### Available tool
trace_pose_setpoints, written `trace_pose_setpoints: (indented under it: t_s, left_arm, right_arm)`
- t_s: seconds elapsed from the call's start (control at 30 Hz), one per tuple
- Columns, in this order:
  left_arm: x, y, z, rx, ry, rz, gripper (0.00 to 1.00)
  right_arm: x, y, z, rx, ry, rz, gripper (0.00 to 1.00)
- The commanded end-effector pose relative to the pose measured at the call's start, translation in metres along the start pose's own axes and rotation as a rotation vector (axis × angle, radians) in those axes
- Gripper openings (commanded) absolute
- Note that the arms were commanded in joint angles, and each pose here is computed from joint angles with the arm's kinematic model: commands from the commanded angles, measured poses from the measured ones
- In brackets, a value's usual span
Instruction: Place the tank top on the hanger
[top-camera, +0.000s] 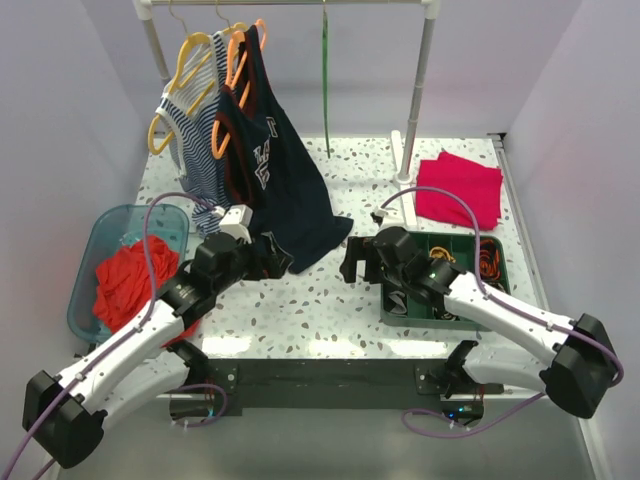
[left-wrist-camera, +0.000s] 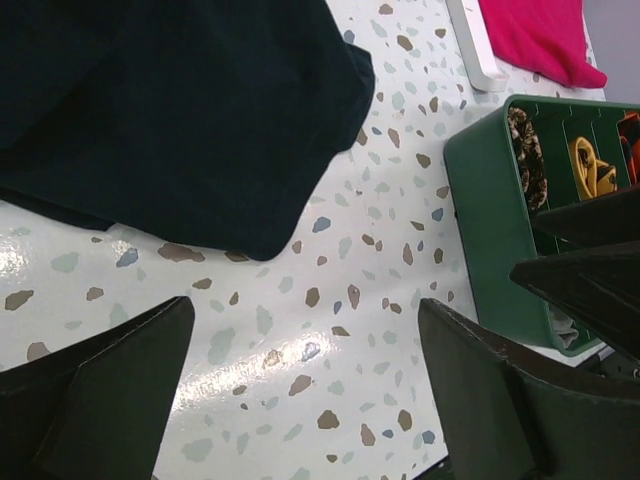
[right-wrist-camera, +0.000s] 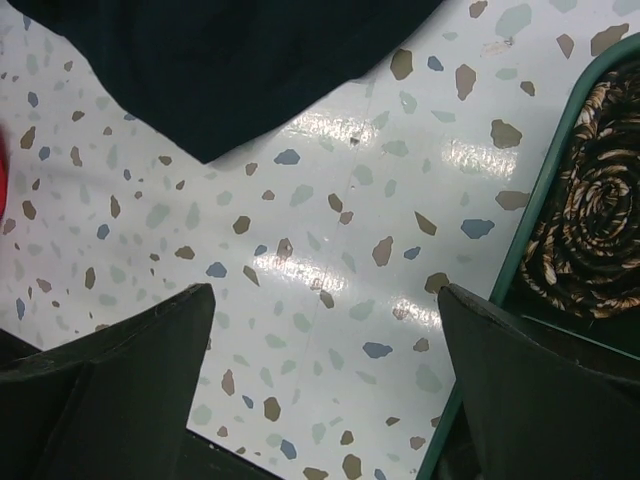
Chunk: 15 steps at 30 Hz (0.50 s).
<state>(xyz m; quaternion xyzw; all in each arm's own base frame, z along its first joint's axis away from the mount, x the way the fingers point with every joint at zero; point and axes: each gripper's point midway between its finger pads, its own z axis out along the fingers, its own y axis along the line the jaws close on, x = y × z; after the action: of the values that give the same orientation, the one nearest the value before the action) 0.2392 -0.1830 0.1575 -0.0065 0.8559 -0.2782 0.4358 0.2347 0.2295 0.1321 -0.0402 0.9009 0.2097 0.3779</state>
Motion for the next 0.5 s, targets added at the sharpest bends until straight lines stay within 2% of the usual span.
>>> trace_pose_setpoints:
  t_s: [0.0,0.13,0.3,0.33,0.37,0.43,0.47]
  left_arm:
    - [-0.035,-0.01,-0.01,-0.018,-0.099,-0.02,1.0]
    - [-0.039,0.002,-0.014,-0.106,-0.102,-0.061,1.0]
    - [-0.046,0.021,-0.022,-0.247,-0.142,-0.19,1.0]
    - [-0.043,0.031,-0.029,-0.317,-0.129,-0.22,1.0]
    - [-0.049,0.047,-0.034,-0.424,-0.183,-0.303,1.0]
    - [-0.05,0.072,-0.057,-0.608,-0.198,-0.362,1.0]
    - [-0.058,0.085,-0.063,-0.694,-0.248,-0.391,1.0]
  right_arm:
    - [-0.028,0.011,-0.017,-0.036,-0.094,0.002,0.99]
    - [-0.029,0.01,-0.021,-0.038,-0.098,-0.016,0.99]
    - [-0.034,0.009,-0.032,-0.046,-0.119,-0.043,0.99]
    - [-0.035,0.009,-0.033,-0.049,-0.124,-0.047,0.99]
    - [-0.037,0.01,-0.034,-0.055,-0.13,-0.048,0.99]
    - [-0.039,0.011,-0.037,-0.063,-0.135,-0.058,0.99]
    - [-0.039,0.012,-0.037,-0.069,-0.134,-0.061,0.99]
